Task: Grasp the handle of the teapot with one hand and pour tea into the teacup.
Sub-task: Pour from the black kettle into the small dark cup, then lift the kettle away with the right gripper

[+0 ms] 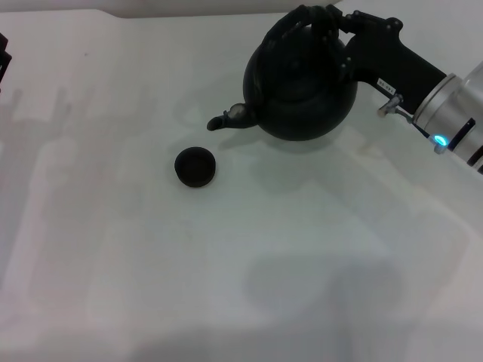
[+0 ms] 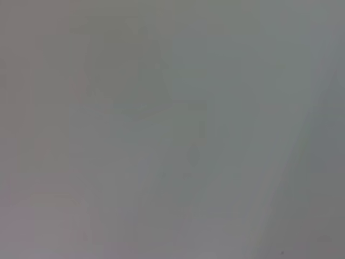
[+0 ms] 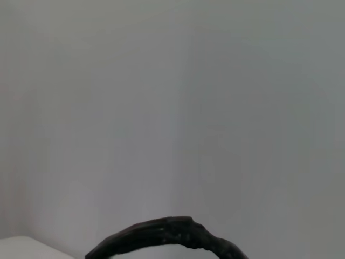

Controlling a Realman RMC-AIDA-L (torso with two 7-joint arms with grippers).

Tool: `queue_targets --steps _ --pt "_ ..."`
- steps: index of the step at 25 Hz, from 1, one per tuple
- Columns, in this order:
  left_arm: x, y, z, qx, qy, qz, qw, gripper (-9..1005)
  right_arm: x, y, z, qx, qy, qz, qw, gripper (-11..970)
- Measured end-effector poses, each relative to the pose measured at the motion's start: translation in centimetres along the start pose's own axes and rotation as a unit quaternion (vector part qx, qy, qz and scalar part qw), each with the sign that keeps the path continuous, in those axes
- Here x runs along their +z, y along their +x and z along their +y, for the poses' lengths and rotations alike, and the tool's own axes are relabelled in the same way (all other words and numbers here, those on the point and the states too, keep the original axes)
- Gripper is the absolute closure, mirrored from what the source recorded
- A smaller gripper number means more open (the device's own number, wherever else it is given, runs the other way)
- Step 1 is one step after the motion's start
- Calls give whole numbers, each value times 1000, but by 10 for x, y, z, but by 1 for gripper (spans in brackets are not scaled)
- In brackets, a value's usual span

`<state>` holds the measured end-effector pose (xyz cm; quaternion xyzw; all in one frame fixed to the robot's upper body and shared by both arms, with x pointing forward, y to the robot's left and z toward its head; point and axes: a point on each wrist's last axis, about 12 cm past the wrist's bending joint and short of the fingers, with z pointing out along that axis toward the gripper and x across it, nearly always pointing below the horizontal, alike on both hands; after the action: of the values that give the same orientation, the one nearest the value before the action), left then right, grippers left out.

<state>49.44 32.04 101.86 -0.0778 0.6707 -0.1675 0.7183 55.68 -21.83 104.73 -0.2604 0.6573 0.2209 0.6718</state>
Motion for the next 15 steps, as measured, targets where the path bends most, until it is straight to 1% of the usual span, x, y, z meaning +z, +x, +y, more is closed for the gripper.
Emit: queue_targets --steps 6,8,15 --pt "0 0 0 0 -1 2 1000 195 1 1 4 -26 -8 1 1000 770" --pt "0 0 0 0 -1 2 1000 195 2 0 7 -37 -16 -2 999 771" --pt "0 0 0 0 0 1 1000 195 6 -1 9 -43 -16 -2 999 775"
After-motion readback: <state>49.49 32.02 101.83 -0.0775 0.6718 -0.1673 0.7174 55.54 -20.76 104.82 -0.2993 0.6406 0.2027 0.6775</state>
